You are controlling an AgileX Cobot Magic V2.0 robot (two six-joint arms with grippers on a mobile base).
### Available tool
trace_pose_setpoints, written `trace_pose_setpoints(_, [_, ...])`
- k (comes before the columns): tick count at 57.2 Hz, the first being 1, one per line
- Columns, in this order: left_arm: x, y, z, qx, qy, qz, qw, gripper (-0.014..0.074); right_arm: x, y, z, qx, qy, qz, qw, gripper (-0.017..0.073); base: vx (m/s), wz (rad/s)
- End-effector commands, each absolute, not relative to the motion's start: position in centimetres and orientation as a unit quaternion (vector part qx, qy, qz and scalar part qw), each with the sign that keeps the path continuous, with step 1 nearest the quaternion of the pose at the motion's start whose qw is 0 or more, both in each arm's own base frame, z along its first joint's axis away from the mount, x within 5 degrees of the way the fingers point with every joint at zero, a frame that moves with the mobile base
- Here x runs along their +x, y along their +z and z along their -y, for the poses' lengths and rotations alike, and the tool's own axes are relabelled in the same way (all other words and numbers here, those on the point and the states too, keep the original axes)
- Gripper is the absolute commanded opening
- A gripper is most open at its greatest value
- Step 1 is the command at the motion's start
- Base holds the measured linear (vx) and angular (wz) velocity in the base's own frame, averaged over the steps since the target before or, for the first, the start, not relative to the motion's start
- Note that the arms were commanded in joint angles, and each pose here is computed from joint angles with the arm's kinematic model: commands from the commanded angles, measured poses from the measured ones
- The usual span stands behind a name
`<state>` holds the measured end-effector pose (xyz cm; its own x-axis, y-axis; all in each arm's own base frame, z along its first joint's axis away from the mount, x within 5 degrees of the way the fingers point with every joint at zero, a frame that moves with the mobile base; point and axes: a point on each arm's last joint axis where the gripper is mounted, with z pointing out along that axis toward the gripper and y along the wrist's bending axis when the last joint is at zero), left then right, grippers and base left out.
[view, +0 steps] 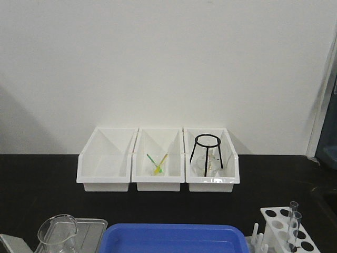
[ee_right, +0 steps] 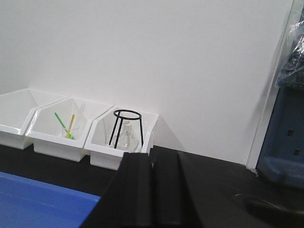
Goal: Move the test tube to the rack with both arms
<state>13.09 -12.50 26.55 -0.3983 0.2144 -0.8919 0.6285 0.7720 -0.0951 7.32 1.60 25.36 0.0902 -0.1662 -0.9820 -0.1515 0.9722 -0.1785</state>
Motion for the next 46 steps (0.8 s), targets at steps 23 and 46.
trace_pose_setpoints(23, [13.1,28.3,13.0,0.278,-0.235,-0.77,0.524,-0.0007,7.3,26.3,-1.7,-0.121,0.0,-0.666,0.736,-0.0008,0.0,0.0])
trace_pose_setpoints(46, [9.6,32.1,4.7,0.15,-0.158,-0.723,0.655,-0.0007,7.3,26.3,-1.7,-0.121,0.0,-0.666,0.736,-0.0008,0.0,0.0])
